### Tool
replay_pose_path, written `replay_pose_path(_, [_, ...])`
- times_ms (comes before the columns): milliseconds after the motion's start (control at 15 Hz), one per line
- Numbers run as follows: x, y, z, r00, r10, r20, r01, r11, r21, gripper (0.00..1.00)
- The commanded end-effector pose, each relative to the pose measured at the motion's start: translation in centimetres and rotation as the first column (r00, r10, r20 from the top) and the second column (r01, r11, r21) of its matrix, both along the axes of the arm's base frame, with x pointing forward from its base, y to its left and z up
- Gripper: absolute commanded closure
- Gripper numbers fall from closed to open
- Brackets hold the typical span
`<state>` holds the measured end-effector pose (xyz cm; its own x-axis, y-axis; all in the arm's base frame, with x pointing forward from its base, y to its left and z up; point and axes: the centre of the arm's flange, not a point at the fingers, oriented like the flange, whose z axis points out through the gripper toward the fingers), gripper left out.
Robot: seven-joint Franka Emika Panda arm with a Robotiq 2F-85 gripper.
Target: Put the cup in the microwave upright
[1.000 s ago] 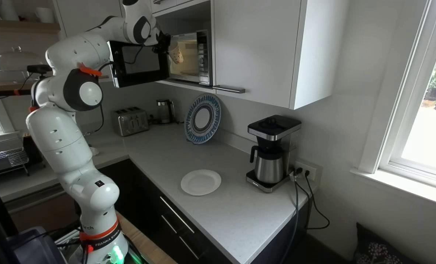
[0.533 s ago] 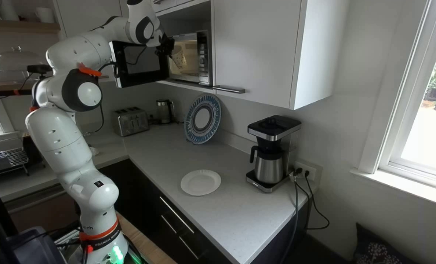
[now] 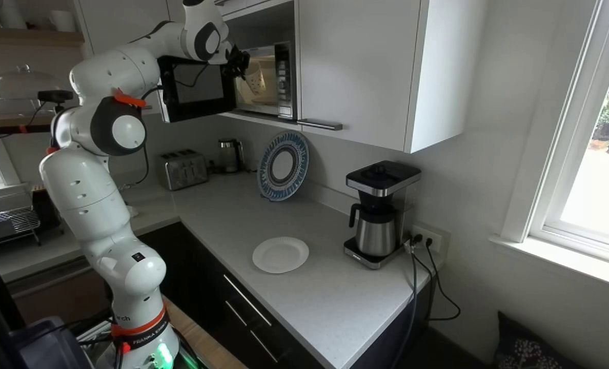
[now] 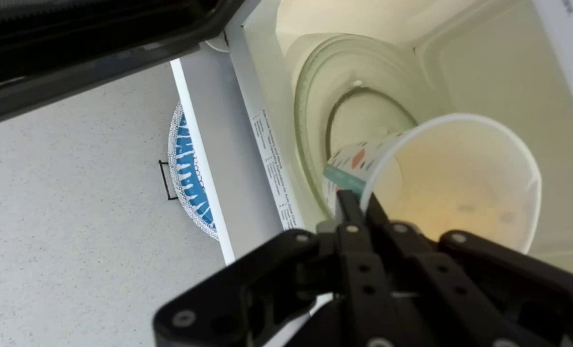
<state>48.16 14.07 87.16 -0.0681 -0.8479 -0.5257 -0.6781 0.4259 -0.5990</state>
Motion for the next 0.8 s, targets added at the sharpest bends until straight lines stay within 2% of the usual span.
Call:
replay_pose_path(0, [1.3,-0.2,0.9,0.998,-0.036,-0.048,0.040,0.995,0.093,0.99])
replay_pose_path(333, [2.6,-0.4,0.4,0.986,-0.074,-0.147,0.097,0.983,0.157,0.99])
replay_pose_path(733, [3.6,-0.8,0.7,0.966,-0.099,-0.240,0.144,0.974,0.177,0.99])
